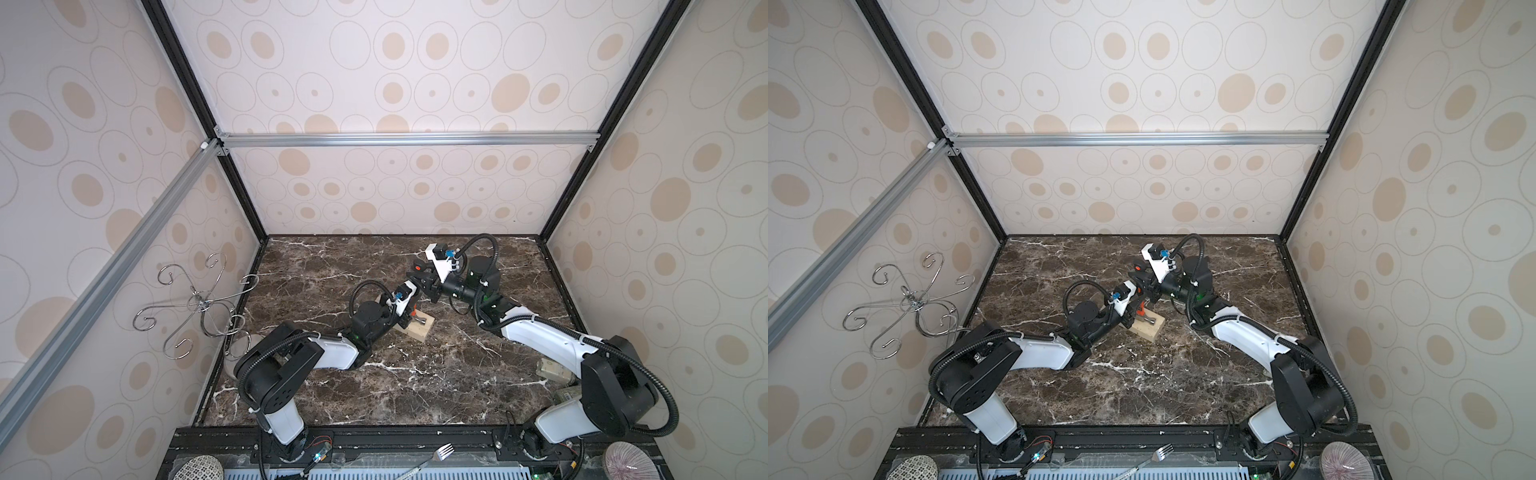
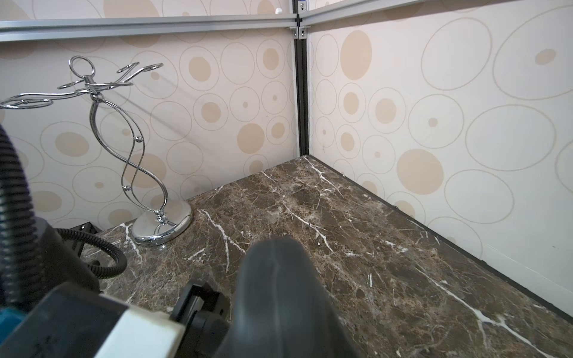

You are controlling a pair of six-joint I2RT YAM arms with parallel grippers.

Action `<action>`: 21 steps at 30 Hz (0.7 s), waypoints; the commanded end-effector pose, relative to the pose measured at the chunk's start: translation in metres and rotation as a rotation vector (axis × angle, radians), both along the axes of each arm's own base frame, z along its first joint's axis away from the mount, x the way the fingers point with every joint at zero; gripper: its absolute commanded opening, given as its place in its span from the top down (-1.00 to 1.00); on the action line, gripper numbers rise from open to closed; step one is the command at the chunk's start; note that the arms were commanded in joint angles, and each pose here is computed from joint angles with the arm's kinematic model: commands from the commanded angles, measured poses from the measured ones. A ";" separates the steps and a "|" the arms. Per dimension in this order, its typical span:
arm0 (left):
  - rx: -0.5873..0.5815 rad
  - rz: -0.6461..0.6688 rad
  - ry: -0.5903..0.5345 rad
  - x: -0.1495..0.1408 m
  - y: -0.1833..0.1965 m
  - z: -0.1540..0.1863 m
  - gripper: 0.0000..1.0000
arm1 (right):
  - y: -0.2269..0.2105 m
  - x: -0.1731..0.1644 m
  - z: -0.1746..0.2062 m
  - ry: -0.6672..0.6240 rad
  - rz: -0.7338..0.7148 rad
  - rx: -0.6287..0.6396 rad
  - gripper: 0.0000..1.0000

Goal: Use a claw hammer to pull out a nail
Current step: Remove the nail from the mounting plate.

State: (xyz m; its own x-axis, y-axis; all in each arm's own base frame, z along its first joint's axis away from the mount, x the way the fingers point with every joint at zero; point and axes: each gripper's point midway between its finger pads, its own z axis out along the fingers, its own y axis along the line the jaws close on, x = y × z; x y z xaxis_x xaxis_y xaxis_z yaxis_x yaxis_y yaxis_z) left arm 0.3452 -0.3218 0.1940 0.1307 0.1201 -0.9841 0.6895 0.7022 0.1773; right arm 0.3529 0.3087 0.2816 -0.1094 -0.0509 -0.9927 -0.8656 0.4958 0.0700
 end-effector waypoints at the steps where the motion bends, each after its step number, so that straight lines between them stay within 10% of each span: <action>1: 0.041 0.009 -0.030 -0.002 -0.002 -0.006 0.59 | -0.002 -0.002 0.008 0.051 -0.012 -0.029 0.35; 21: 0.059 0.008 -0.017 -0.006 0.000 -0.014 0.60 | -0.014 -0.030 0.028 0.018 0.065 -0.230 0.25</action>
State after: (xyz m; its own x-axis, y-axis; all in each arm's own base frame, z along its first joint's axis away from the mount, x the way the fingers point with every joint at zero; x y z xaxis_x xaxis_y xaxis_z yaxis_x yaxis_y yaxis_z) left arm 0.3382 -0.3250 0.1951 0.1481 0.1113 -0.9827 0.6931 0.6971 0.1834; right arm 0.3353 0.2975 0.2968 -0.1818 -0.2371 -0.9543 -0.8729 0.4857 0.0456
